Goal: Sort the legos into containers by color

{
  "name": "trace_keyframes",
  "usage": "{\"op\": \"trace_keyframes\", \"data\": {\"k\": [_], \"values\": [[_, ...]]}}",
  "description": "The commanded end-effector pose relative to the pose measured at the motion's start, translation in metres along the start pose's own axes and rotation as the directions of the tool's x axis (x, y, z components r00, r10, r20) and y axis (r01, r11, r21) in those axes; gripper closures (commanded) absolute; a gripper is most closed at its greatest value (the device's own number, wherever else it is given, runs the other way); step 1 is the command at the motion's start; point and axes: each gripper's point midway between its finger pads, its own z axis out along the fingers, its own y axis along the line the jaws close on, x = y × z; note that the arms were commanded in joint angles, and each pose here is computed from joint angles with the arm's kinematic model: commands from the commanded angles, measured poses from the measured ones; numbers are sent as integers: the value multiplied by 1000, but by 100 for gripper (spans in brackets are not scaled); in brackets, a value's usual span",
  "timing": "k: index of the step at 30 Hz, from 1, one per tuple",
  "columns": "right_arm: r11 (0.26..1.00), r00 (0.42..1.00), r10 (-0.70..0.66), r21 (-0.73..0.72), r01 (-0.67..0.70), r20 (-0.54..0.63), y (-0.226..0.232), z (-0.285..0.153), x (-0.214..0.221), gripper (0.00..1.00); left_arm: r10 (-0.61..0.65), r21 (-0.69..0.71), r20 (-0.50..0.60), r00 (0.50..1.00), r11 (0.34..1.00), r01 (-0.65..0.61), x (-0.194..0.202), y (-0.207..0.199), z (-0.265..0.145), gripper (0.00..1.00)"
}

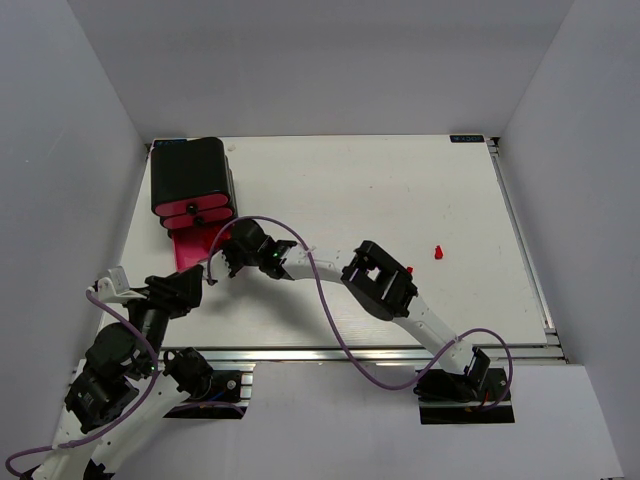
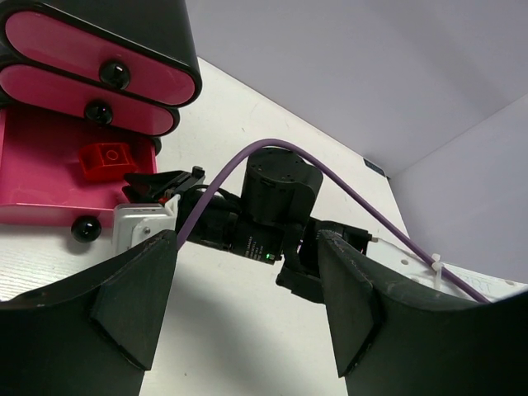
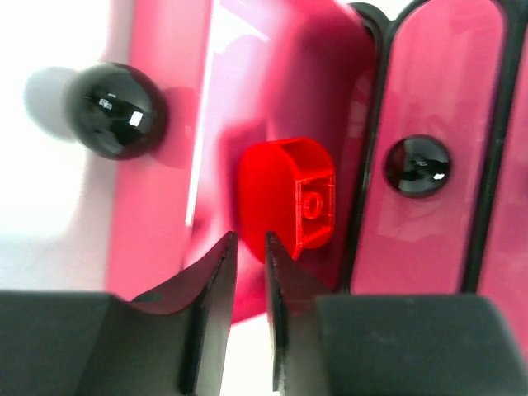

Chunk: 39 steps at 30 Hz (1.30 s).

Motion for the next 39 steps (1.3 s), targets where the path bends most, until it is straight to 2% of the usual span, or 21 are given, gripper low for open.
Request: {"op": "trace_keyframes", "data": {"k": [1,2,6,8,13,23,35,39], "values": [[993,992,86,72,-93,92,-63,-24,-28,72,-65,39,69,995,997,63,-18,4,-15,21],[992,989,113,49,-118,100,-65,-29,-29,66,-65,39,69,995,997,63,-18,4,-15,21],[975,965,218,14,-223,143,-76,-37,-36,51,-66,40,70,995,997,64,-19,3,-15,21],[963,950,266,10,-271,163,-82,-40,-37,49,-64,39,69,996,997,61,-18,4,-15,21],[947,930,322,-50,-318,178,-73,-36,-32,50,-66,40,70,995,997,64,-18,3,-15,21],[937,914,349,-94,-337,205,-60,-23,-25,62,-65,41,69,996,997,62,-18,3,-15,21],[924,910,381,-88,-372,165,-45,-7,-9,62,-64,39,69,996,997,61,-18,4,-15,21],[921,909,389,-95,-378,150,-40,-8,-6,58,-64,40,68,996,997,61,-17,3,-14,21]]}}
